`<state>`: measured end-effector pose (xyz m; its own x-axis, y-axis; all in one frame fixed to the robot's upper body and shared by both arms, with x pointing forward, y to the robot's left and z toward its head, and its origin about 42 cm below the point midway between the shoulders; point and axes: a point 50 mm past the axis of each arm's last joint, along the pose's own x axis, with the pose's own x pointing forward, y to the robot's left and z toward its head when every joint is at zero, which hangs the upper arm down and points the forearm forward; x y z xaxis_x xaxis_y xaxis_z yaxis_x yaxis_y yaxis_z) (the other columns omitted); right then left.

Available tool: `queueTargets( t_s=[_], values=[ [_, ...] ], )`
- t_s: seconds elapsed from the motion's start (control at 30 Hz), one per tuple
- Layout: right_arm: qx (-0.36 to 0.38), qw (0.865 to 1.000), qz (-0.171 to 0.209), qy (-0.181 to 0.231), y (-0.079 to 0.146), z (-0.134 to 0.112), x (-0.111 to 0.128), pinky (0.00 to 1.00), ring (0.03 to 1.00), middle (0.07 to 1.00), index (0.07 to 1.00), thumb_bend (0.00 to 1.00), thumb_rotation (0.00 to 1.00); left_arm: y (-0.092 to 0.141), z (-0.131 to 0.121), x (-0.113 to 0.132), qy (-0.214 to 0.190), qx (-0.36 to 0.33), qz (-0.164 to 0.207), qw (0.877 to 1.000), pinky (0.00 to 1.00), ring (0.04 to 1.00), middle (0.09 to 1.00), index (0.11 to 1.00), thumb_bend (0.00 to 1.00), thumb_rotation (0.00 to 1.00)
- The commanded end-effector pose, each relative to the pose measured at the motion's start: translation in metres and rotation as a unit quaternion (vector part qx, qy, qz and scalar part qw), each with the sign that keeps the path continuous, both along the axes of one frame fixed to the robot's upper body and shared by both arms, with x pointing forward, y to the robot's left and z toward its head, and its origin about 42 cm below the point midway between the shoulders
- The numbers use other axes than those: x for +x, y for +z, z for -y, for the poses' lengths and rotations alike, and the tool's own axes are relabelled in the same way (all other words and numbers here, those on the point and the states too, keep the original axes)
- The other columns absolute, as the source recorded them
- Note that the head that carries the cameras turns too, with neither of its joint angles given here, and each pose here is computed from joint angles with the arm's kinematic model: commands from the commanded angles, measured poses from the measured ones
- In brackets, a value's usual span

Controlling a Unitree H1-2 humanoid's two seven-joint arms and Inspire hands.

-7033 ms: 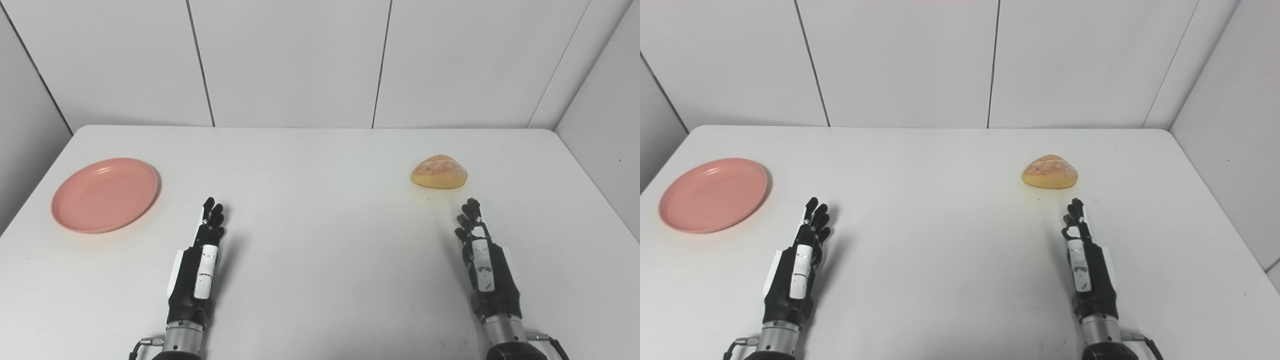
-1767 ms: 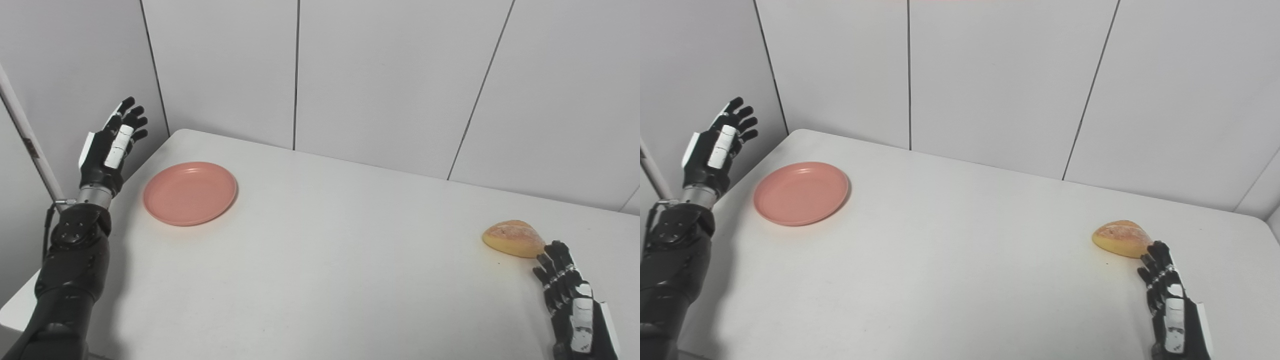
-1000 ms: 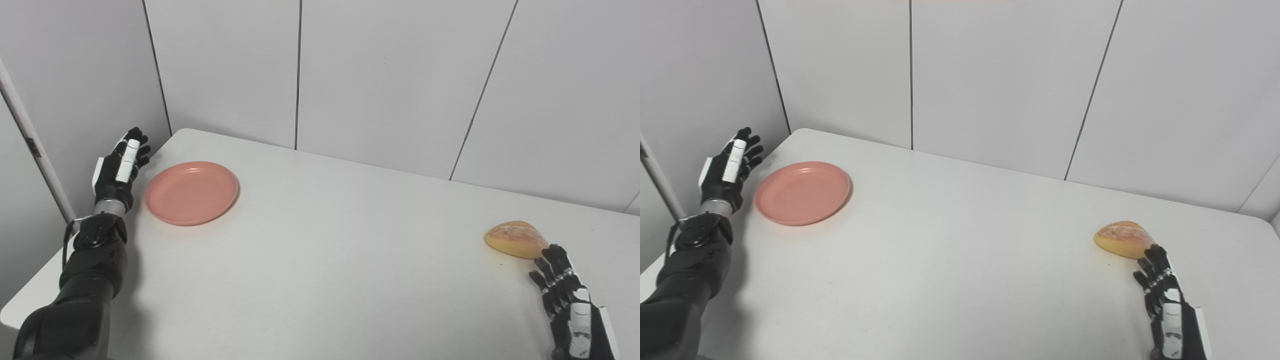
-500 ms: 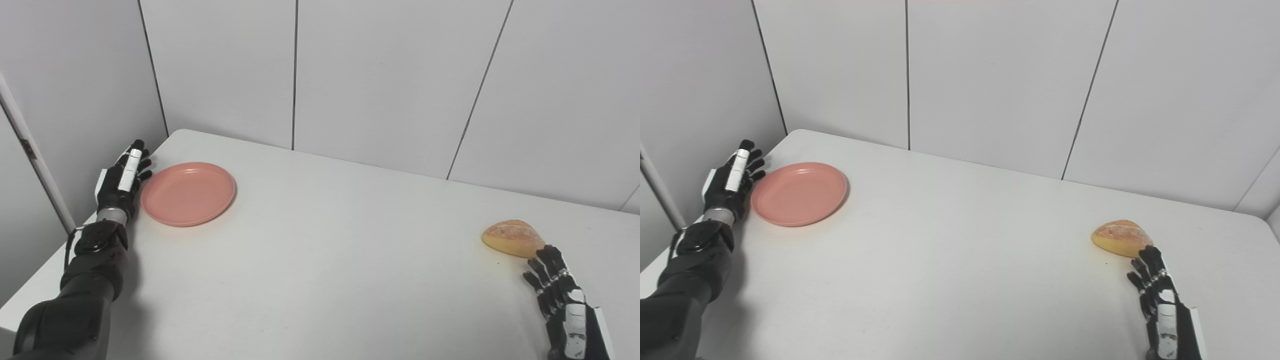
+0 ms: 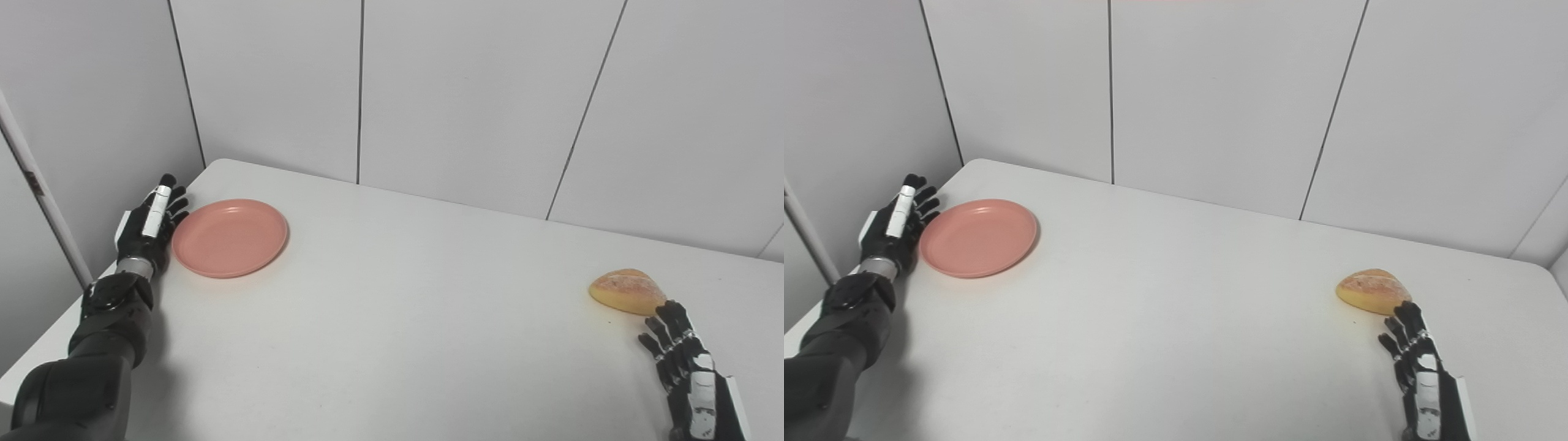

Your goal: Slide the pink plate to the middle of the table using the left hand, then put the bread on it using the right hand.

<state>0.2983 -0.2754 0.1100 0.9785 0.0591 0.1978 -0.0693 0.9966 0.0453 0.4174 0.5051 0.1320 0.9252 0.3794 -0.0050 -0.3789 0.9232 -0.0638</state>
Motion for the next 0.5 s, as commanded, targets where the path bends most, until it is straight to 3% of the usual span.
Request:
queueTargets(
  t_s=[0.0, 0.23, 0.37, 0.47],
  values=[
    [0.015, 0.998, -0.053, 0.002, -0.028, -0.008, -0.017, 0.92, 0.939, 0.951, 0.939, 0.84, 1.0, 0.026, -0.002, 0.016, -0.012, 0.012, 0.032, 0.999, 0.85, 0.872, 0.869, 0.85, 1.0, 0.76],
    [0.015, 0.998, -0.055, 0.002, -0.028, -0.008, -0.017, 0.91, 0.934, 0.948, 0.935, 0.84, 1.0, 0.014, 0.012, 0.015, -0.035, -0.001, 0.027, 0.999, 0.82, 0.892, 0.885, 0.876, 1.0, 0.77],
    [0.017, 0.998, -0.056, 0.003, -0.028, -0.008, -0.018, 0.91, 0.935, 0.95, 0.938, 0.84, 1.0, 0.011, 0.021, 0.017, -0.049, -0.001, 0.032, 0.998, 0.9, 0.936, 0.919, 0.904, 1.0, 0.77],
    [0.017, 0.998, -0.056, 0.002, -0.028, -0.009, -0.018, 0.9, 0.929, 0.948, 0.94, 0.85, 1.0, 0.01, 0.026, 0.018, -0.056, 0.004, 0.035, 0.998, 0.92, 0.954, 0.946, 0.937, 0.93, 0.81]
  ],
)
